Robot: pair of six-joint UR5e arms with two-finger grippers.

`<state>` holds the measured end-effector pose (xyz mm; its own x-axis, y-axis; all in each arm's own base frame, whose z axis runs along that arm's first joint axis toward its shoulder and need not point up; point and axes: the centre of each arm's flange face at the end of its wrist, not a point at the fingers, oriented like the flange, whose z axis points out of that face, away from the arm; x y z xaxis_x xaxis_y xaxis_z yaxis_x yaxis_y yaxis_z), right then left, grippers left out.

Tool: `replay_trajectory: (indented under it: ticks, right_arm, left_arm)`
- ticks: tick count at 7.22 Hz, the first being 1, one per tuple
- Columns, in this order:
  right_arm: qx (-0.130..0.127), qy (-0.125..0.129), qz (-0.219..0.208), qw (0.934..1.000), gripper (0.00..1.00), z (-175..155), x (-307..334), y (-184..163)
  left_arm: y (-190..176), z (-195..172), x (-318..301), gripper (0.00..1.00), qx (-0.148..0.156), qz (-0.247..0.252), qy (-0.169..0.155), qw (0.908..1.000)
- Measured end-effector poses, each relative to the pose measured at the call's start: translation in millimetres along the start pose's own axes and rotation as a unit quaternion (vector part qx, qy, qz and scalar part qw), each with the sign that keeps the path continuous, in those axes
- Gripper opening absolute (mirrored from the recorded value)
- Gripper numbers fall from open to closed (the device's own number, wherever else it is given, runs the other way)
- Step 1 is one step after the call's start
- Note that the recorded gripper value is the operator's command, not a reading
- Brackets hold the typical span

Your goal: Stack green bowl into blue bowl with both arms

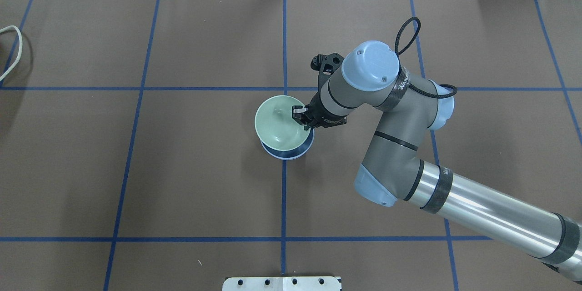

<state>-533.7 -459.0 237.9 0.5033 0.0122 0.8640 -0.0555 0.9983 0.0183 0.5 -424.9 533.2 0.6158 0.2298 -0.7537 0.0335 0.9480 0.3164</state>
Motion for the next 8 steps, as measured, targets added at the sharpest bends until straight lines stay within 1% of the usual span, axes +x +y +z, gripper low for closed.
replay_trajectory:
  ticks: [8]
  right_arm:
    - [-0.010, 0.001, 0.000, 1.0000, 0.00, 1.0, 6.0, 2.9]
  left_arm:
    - [-1.8, 2.1, -1.5, 0.99, 0.000, -0.002, -0.001, 1.0000]
